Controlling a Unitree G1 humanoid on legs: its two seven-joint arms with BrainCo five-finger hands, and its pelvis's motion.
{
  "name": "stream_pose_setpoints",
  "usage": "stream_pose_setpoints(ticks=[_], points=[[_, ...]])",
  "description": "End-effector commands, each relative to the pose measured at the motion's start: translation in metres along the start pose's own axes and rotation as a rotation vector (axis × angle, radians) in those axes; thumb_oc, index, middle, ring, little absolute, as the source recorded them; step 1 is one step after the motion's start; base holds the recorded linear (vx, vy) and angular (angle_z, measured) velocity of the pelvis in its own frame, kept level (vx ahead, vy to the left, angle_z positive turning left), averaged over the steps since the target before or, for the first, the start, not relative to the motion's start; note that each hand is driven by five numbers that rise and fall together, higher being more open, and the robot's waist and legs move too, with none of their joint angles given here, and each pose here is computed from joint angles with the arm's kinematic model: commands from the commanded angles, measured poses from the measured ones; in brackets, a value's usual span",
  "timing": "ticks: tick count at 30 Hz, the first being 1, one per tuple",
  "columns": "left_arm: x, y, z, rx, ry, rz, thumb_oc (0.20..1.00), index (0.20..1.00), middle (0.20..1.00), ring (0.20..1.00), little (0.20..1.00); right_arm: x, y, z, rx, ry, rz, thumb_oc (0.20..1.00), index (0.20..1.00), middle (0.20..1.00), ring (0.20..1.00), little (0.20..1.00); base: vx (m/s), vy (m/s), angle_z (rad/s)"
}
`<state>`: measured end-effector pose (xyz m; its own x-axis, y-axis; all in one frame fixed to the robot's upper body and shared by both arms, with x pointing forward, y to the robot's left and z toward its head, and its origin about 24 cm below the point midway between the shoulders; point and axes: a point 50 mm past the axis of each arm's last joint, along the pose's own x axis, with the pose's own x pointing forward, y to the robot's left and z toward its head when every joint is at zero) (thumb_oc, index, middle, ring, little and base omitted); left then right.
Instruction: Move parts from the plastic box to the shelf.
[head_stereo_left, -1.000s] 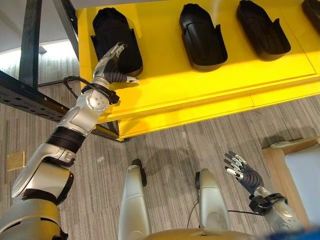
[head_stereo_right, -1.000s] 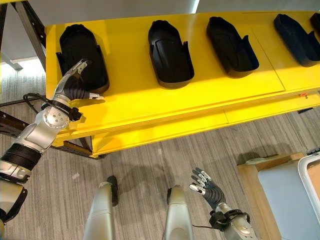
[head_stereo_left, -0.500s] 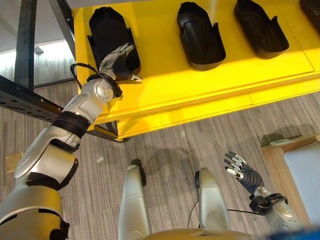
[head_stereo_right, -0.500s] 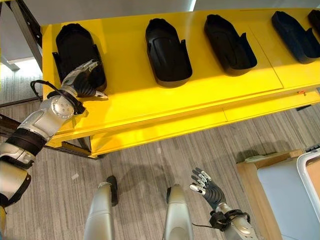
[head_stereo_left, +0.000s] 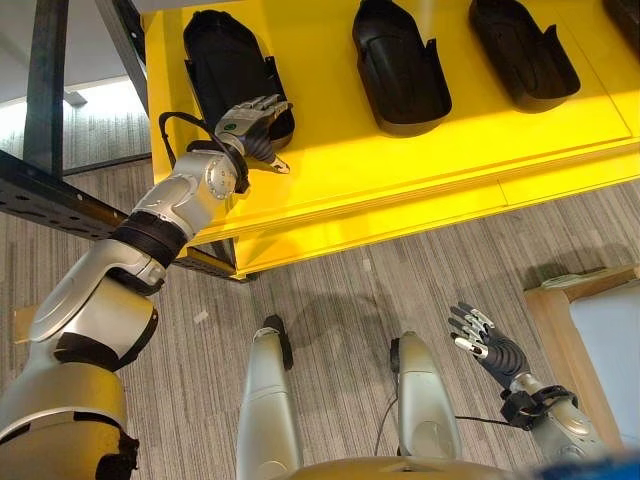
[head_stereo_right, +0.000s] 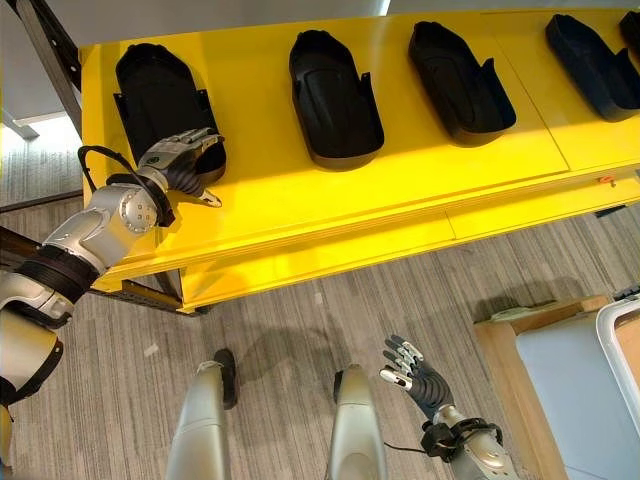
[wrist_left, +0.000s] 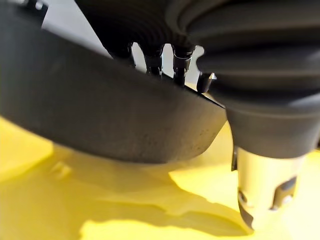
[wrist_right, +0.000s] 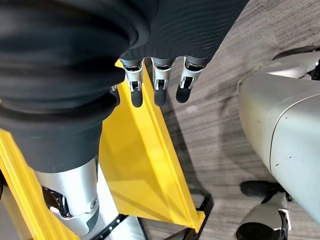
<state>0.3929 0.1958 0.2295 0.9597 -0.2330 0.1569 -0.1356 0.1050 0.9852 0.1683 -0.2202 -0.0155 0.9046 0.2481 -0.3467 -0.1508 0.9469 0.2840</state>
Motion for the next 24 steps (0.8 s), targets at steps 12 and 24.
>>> stream_pose_setpoints(ticks=[12, 24], points=[[-0.018, 0.018, -0.001, -0.042, -0.075, 0.065, 1.0, 1.0, 1.0, 1.0, 1.0, -0.013, -0.007, 0.016, -0.069, -0.051, -0.001, 1.0, 1.0, 1.0, 1.0, 1.0, 0.0, 0.0, 0.0], [-0.037, 0.008, -0.018, -0.028, -0.044, 0.026, 1.0, 1.0, 1.0, 1.0, 1.0, -0.014, -0.008, 0.017, -0.078, -0.051, 0.003, 1.0, 1.0, 1.0, 1.0, 1.0, 0.0, 0.0, 0.0]])
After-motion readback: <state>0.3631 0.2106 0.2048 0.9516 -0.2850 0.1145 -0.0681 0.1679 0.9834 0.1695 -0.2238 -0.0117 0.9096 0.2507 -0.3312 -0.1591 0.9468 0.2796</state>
